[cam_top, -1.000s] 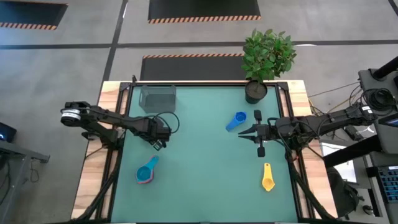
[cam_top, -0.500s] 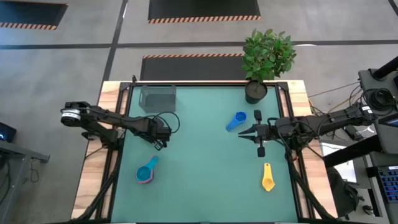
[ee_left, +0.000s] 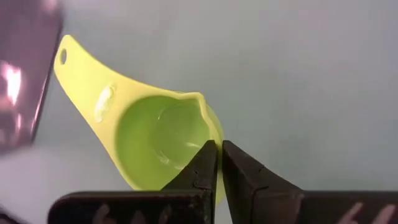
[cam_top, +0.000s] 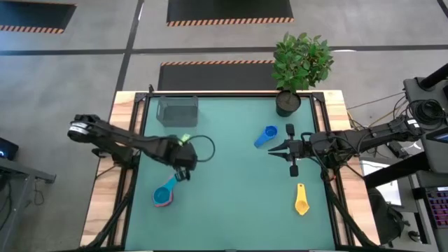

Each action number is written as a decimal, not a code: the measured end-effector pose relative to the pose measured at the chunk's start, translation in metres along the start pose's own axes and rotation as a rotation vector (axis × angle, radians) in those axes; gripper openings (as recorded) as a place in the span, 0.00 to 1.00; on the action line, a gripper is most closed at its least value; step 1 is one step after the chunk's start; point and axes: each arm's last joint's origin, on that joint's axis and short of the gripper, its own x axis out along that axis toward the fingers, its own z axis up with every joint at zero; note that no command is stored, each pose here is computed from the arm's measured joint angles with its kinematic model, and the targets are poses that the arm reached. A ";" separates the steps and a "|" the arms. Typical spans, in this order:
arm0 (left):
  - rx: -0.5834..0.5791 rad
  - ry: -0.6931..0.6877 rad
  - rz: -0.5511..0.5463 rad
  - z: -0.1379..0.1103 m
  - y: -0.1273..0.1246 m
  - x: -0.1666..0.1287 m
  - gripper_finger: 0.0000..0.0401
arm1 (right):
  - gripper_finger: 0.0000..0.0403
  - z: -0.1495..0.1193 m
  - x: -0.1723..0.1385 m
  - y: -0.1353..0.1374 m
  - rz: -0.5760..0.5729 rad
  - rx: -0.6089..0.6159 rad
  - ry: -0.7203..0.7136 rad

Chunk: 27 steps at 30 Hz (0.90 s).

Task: Nest measuring cups in basket
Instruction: Stack the green measuring cup on top of the light blue measuring cup

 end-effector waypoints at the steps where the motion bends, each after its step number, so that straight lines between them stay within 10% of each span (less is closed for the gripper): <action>1: 0.038 -0.023 -0.018 0.002 -0.005 -0.007 0.00 | 0.07 0.000 0.000 0.000 0.000 0.000 0.000; 16: 0.369 -0.134 -0.104 -0.030 -0.060 -0.062 0.00 | 0.07 0.000 0.000 0.000 0.000 0.000 0.000; 27: 0.247 -0.051 -0.098 -0.073 -0.099 -0.088 0.00 | 0.07 0.000 0.000 0.000 0.000 0.007 0.002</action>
